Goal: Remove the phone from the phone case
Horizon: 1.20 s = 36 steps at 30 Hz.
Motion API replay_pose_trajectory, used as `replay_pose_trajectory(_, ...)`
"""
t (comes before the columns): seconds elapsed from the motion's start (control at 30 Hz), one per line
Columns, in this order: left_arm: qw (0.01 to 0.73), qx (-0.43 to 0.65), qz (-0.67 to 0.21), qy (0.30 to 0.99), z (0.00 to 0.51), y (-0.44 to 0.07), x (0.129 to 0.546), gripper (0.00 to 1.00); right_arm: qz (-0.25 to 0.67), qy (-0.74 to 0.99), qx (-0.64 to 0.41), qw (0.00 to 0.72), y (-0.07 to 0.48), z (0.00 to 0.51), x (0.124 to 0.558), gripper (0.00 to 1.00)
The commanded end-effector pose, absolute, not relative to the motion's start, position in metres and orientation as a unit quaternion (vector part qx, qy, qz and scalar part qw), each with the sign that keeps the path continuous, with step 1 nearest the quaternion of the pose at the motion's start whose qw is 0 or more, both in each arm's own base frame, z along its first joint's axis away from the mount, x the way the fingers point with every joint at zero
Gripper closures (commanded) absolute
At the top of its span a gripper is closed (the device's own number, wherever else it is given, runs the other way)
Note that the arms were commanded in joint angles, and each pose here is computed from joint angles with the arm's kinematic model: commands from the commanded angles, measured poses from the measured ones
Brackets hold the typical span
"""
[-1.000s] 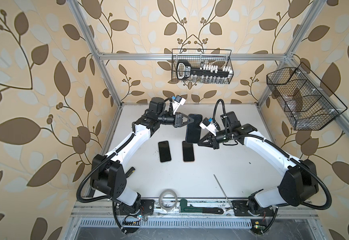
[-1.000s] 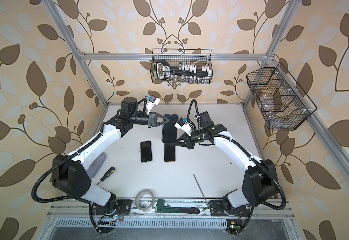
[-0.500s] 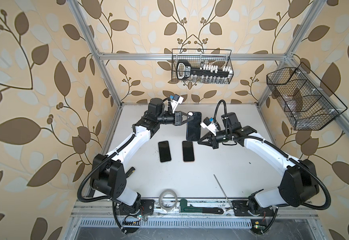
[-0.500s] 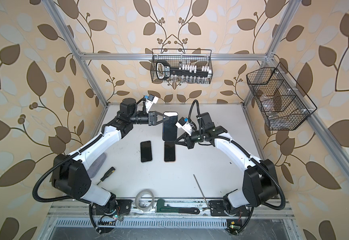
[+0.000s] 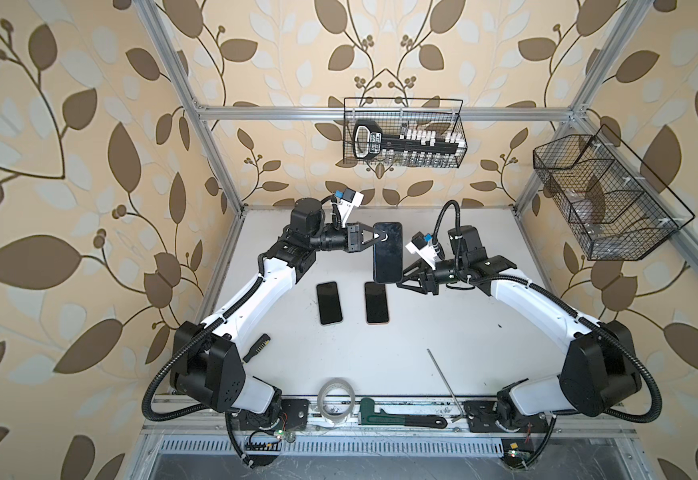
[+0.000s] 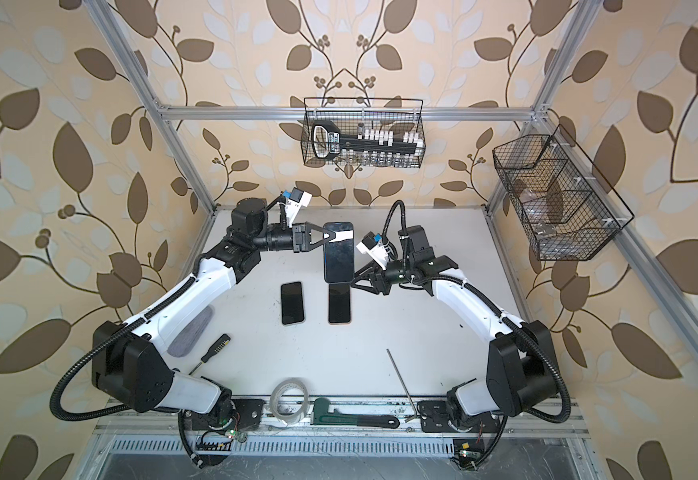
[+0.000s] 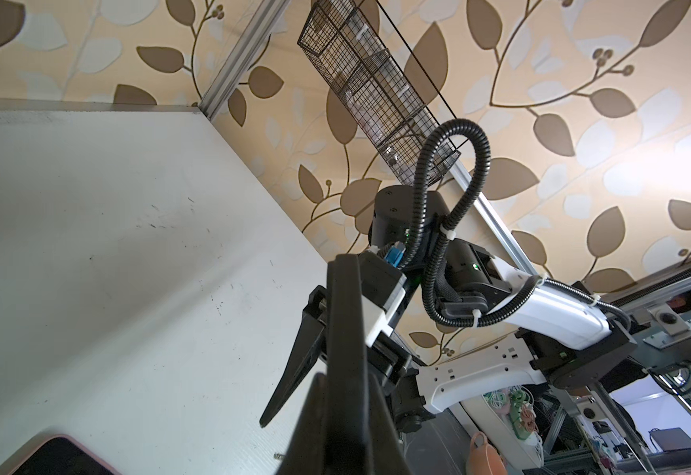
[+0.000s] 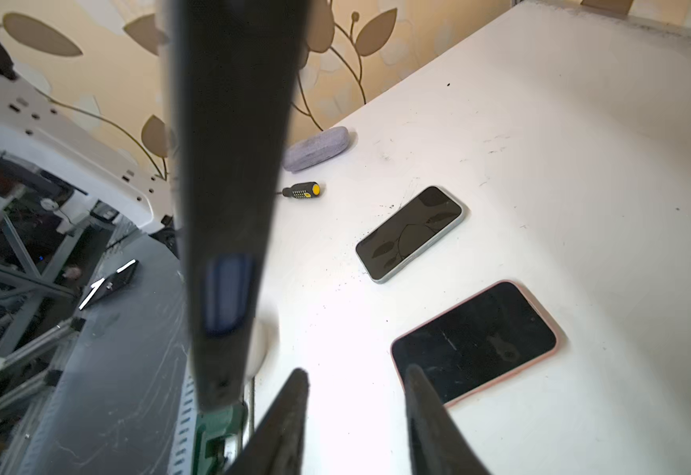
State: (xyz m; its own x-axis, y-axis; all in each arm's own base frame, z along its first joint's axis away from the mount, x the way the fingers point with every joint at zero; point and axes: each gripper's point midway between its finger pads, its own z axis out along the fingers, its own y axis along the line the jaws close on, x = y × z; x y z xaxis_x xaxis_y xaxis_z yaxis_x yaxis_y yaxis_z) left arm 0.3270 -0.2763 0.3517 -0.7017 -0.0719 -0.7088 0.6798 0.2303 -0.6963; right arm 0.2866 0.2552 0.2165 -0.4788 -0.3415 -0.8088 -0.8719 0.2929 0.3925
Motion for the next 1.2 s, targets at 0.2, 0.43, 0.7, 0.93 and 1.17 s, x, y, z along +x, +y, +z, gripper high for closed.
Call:
replay_pose_trajectory(0.2, 0.343, 0.298, -0.593, 0.665, 0.386, -0.284, 0.313, 1.00, 0.457, 0.718, -0.453, 0.265, 0.260, 0.229, 0.250, 0.47)
replay_pose_trajectory(0.43, 0.338, 0.308, -0.594, 0.662, 0.382, -0.284, 0.309, 1.00, 0.459, 0.704, -0.459, 0.289, 0.266, 0.248, 0.262, 0.47)
replay_pose_trajectory(0.7, 0.338, 0.309, -0.594, 0.661, 0.377, -0.285, 0.308, 1.00, 0.454, 0.700, -0.470, 0.289, 0.274, 0.254, 0.270, 0.51)
replay_pose_trajectory(0.93, 0.338, 0.307, -0.595, 0.662, 0.376, -0.287, 0.312, 1.00, 0.456, 0.698, -0.477, 0.279, 0.279, 0.253, 0.268, 0.67)
replay_pose_trajectory(1.17, 0.342, 0.306, -0.594, 0.661, 0.380, -0.287, 0.312, 1.00, 0.459, 0.694, -0.479, 0.280, 0.280, 0.256, 0.268, 0.82)
